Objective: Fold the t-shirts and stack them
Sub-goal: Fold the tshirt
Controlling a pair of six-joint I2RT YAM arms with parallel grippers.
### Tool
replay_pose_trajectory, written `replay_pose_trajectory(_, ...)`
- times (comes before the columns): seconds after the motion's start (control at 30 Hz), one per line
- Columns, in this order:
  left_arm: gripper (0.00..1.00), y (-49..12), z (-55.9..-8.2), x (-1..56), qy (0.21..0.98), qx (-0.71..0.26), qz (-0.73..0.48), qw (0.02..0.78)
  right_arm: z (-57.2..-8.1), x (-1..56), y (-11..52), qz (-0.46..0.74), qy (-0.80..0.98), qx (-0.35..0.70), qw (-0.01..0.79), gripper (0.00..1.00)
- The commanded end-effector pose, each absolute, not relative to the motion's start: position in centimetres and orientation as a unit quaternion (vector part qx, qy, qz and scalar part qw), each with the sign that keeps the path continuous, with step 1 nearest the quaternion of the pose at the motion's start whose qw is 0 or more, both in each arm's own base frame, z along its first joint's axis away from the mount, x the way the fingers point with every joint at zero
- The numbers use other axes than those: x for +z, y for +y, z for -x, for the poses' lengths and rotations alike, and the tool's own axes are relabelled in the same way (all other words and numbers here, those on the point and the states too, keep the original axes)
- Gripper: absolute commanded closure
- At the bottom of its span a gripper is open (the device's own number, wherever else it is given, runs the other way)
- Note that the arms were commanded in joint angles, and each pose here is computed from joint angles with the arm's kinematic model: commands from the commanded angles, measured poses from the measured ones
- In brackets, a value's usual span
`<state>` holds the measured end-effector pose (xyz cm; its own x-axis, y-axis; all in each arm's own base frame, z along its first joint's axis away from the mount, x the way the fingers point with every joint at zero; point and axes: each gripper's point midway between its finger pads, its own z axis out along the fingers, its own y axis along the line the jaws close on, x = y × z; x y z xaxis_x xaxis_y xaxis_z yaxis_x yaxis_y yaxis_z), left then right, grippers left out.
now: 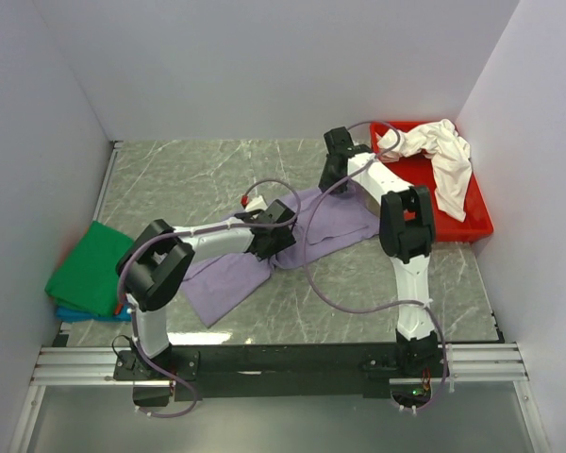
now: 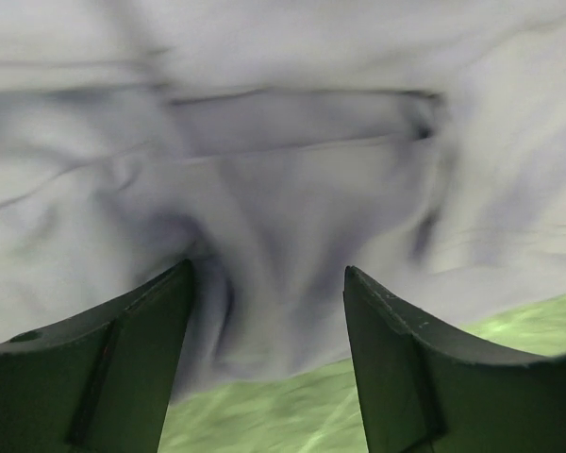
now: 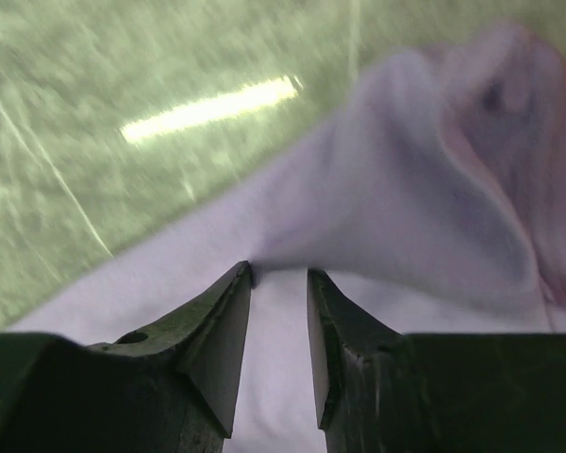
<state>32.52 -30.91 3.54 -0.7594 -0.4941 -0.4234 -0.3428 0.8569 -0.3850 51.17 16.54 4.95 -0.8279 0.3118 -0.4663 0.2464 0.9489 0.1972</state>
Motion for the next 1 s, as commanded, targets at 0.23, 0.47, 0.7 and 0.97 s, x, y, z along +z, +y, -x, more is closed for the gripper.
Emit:
replay_pose_trajectory(0.23,0.28,-22.1,-27.2,3.1,0.936,-0.05,0.212,0.275,-47.4,10.4,12.9,-0.16,0.938,0.048,0.305,0.62)
replay_pose_trajectory(0.47,0.28,-19.2,-25.4,1.6,0.942,-0.037,0.215,0.256,-44.1,8.8,12.2,-0.168,0.939,0.058,0.293,0.62)
replay_pose_trajectory(0.7,0.27,-19.4,-25.8,5.0,0.937,-0.067,0.192,0.285,-40.3,6.2,13.4,-0.182,0.94,0.105,0.268,0.62)
replay_pose_trajectory(0.97,0.27,-19.6,-26.7,8.0,0.932,-0.078,0.176,0.309,-38.0,2.1,12.4,-0.196,0.954,0.071,0.215,0.64)
